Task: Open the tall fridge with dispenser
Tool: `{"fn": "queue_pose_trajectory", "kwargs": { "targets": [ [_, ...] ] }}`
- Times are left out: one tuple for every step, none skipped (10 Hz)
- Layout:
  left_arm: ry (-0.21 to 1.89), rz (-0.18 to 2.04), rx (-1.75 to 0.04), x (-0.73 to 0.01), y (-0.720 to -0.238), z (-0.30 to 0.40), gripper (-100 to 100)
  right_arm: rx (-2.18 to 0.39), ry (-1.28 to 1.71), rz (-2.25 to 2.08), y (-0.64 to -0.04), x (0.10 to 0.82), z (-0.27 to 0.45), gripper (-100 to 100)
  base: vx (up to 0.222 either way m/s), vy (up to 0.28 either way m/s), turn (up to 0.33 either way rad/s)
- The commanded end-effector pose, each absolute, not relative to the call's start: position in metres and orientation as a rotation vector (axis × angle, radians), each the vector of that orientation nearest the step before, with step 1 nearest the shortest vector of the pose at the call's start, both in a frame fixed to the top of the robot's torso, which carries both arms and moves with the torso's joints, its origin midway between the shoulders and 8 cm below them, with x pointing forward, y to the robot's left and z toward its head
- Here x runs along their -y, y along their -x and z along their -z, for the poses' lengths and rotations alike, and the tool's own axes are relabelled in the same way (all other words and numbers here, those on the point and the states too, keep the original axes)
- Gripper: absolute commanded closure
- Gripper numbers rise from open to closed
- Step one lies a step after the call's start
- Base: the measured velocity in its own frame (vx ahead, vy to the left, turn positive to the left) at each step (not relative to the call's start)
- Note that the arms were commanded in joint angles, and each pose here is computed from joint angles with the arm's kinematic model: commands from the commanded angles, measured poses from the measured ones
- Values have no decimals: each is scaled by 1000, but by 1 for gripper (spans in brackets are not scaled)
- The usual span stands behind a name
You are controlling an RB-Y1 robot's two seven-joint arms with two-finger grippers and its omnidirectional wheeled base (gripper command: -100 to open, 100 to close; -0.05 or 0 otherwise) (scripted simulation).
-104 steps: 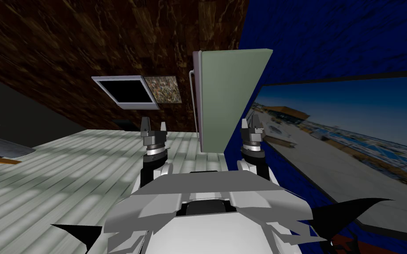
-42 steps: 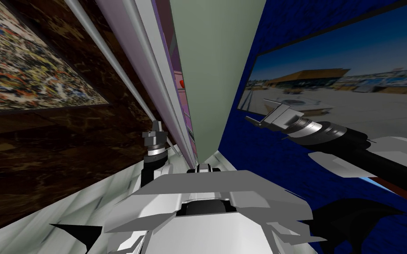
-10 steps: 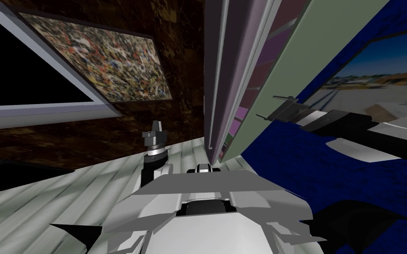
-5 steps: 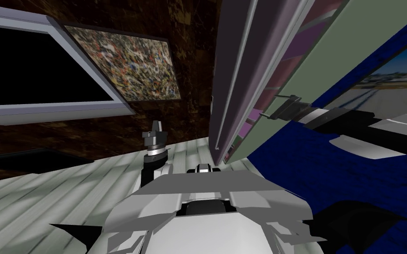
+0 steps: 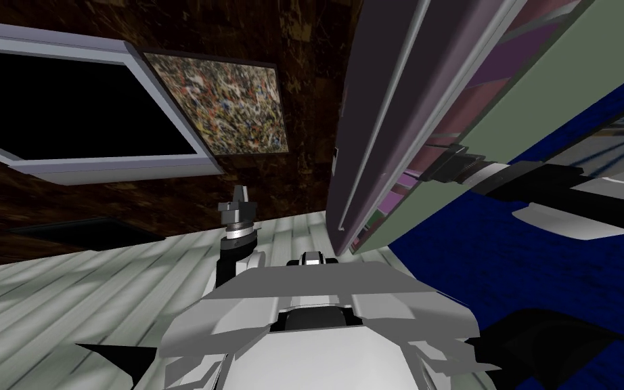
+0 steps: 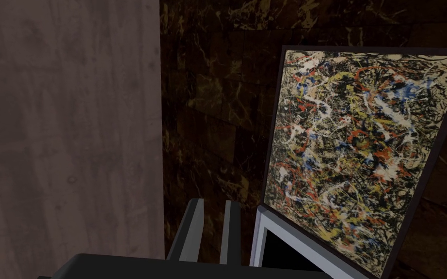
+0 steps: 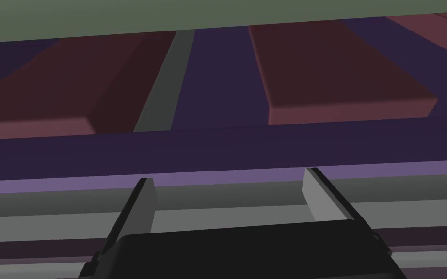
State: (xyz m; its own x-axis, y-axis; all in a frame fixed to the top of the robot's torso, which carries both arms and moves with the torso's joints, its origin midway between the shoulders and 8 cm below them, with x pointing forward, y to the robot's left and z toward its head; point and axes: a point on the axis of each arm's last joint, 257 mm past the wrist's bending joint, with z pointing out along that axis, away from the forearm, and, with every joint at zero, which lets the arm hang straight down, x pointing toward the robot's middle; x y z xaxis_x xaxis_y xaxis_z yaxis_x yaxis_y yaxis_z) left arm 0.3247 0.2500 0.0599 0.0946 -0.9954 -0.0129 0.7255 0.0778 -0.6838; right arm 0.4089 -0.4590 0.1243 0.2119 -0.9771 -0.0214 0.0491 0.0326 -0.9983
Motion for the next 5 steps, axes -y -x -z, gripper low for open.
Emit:
{"fn": "queue_pose_trajectory", "kwargs": {
  "targets": [
    [599, 1395, -563, -250, -325, -60, 0, -1024, 1249, 1061, -415, 456, -132, -100, 76, 31, -24],
    [599, 1395, -563, -250, -325, -60, 0, -1023, 1250, 1059, -412, 456, -128, -100, 50, 19, -4],
    [599, 1395, -563, -250, -325, -60, 0, -1024, 1249, 1060, -413, 456, -129, 100, 8, 4, 2],
    [599, 1395, -563, -250, -325, -60, 0, -1044, 1238, 1082, -414, 466, -130, 100, 34, 122, -24],
    [599, 1395, -563, -250, -325, -60, 0, -1064, 1227, 1104, -415, 476, -131, 100, 61, 261, -61]
  ]
}}
